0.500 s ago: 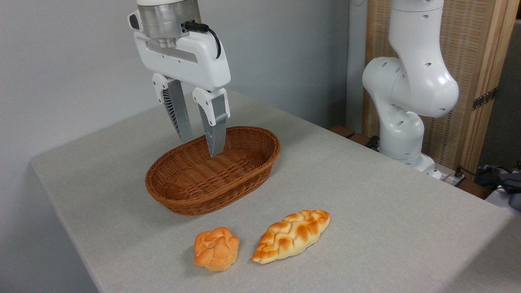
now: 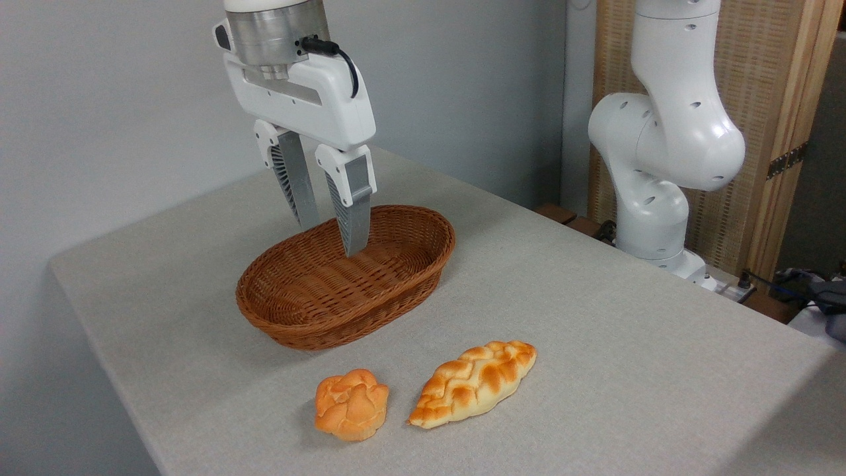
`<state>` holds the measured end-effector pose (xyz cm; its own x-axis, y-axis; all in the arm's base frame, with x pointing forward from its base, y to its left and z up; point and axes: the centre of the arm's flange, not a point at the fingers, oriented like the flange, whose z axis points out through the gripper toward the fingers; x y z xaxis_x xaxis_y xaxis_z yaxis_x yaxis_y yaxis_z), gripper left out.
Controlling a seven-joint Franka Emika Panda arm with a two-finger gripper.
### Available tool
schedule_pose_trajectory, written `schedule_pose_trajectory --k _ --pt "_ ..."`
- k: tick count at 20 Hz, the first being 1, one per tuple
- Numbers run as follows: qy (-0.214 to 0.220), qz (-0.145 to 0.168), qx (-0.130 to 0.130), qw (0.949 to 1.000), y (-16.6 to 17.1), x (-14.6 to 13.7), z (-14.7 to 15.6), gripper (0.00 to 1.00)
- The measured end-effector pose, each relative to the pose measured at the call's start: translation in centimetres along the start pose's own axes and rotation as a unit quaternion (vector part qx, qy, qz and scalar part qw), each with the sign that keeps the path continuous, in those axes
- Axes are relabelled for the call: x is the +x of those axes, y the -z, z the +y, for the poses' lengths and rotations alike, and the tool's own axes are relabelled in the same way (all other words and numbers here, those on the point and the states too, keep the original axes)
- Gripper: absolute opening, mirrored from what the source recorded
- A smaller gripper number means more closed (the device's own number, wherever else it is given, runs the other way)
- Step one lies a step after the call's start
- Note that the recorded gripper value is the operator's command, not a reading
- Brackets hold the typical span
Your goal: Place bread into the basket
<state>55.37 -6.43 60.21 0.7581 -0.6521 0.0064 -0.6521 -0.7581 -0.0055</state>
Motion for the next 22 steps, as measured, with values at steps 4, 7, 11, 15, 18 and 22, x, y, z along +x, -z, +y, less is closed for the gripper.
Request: schedule_pose_trajectory --k 4,7,11,15,18,22 --pt "0.000 0.000 0.000 1.0000 0.0 0.0 0.0 1.00" --pt "0.002 0.002 0.001 1.0000 0.3 -0.2 -0.1 1.00" --pt "0.022 0.027 0.019 0.9992 0.6 -1.0 -2.3 1.00" --pt "0.059 0.065 0.052 0.9948 -3.5 -2.2 -7.3 1.00" --pt "0.072 0.065 0.057 0.9937 -7.4 -2.5 -9.5 1.00" --pt "0.063 0.044 0.044 0.9961 -11.2 -2.0 -9.7 1.00"
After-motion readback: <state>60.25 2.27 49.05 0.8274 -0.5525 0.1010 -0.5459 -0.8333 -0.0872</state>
